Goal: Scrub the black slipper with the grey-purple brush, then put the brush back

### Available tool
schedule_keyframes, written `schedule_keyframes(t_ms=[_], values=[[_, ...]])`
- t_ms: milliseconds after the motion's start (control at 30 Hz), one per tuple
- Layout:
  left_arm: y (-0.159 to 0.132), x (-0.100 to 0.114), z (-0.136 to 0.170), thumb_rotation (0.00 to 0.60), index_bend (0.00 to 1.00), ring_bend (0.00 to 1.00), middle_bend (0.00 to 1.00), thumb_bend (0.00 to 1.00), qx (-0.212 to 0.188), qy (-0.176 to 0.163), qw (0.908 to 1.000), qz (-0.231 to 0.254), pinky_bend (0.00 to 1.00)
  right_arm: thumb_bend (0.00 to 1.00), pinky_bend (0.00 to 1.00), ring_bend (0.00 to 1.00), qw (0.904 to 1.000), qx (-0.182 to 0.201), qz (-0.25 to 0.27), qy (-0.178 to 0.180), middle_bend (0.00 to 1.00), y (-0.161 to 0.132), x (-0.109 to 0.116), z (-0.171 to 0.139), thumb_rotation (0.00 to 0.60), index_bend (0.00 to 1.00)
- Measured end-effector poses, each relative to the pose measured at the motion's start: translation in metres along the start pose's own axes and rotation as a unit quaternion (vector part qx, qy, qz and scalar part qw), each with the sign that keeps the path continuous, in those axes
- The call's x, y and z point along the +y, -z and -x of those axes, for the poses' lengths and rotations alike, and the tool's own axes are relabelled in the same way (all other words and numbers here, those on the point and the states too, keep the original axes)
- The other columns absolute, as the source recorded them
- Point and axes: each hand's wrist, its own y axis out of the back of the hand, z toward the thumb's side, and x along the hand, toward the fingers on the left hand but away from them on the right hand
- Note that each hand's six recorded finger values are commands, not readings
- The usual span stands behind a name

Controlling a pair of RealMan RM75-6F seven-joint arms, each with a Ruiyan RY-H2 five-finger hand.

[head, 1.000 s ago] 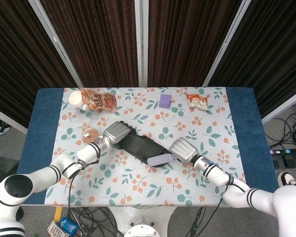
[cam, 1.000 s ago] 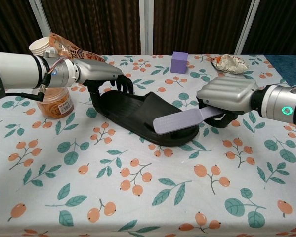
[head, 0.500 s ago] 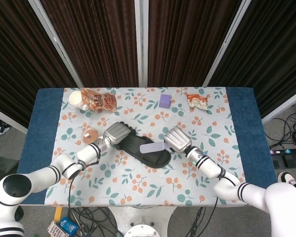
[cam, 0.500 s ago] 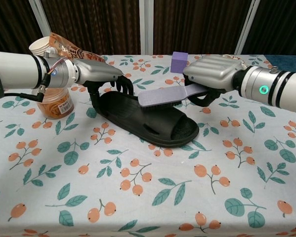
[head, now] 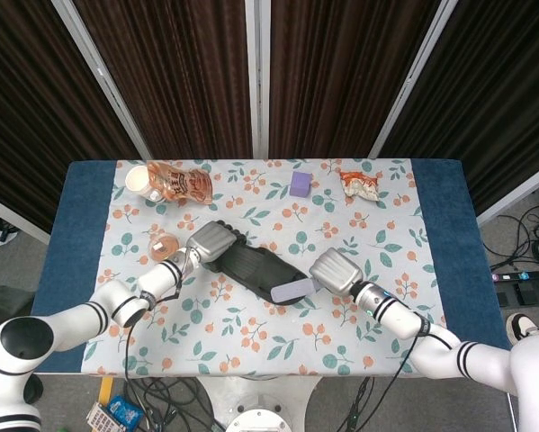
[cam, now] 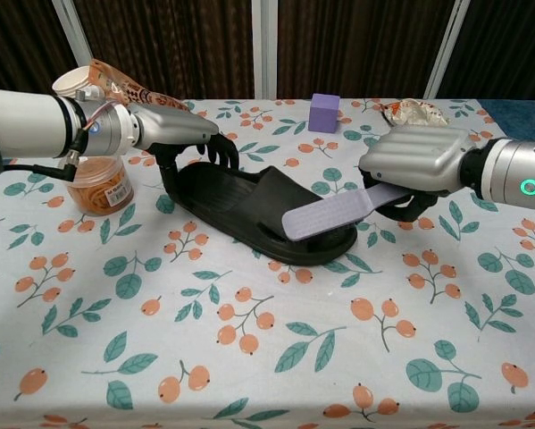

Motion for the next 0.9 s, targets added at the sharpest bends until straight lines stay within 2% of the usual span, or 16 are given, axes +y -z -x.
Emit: schedule_keyframes(t_ms=[100,200,333,467,567,767,833,900], values=[[-0.001,0.000,0.000,0.600,0.39,0.27,0.43,0.27,0.000,0.001,1.0000,-0.003,0.24,0.47,1.00,1.00,0.9991,-0.011,0.030,0.026,1.00,0.004,0.015,0.005,0.600,1.00],[-0.002,0.000,-0.001,0.600,0.39,0.27,0.43,0.27,-0.001,0.003,1.0000,-0.006,0.24,0.47,1.00,1.00,0.9985,-0.015,0.040,0.035,1.00,0.001,0.023,0.019,0.600,1.00],[-0.003,-0.001,-0.001,0.600,0.39,0.27,0.43,0.27,0.000,0.006,1.0000,-0.005,0.24,0.47,1.00,1.00,0.9990,-0.016,0.032,0.027,1.00,-0.008,0.019,0.041,0.600,1.00],[-0.001,-0.001,0.000,0.600,0.39,0.27,0.43,0.27,0.002,0.006,1.0000,-0.005,0.24,0.47,1.00,1.00,0.9999,-0.011,0.003,0.003,1.00,-0.018,0.005,0.054,0.600,1.00],[0.000,-0.001,0.001,0.600,0.39,0.27,0.43,0.27,0.004,0.006,1.0000,-0.005,0.24,0.47,1.00,1.00,0.9999,-0.001,-0.004,-0.012,1.00,-0.024,-0.005,0.050,0.600,1.00],[0.001,0.000,0.002,0.600,0.38,0.27,0.43,0.27,0.004,0.004,1.0000,-0.006,0.24,0.47,1.00,1.00,0.9994,0.015,-0.006,-0.032,1.00,-0.022,-0.019,0.018,0.600,1.00],[0.001,0.000,0.002,0.600,0.36,0.27,0.42,0.27,0.004,0.002,1.0000,-0.005,0.24,0.47,1.00,1.00,0.9995,0.012,-0.002,-0.028,1.00,-0.016,-0.018,0.005,0.600,1.00],[0.000,0.001,0.003,0.600,0.30,0.22,0.37,0.27,0.003,0.000,1.0000,-0.003,0.23,0.47,1.00,1.00,0.9998,0.004,0.010,-0.015,1.00,-0.007,-0.013,-0.006,0.600,1.00]])
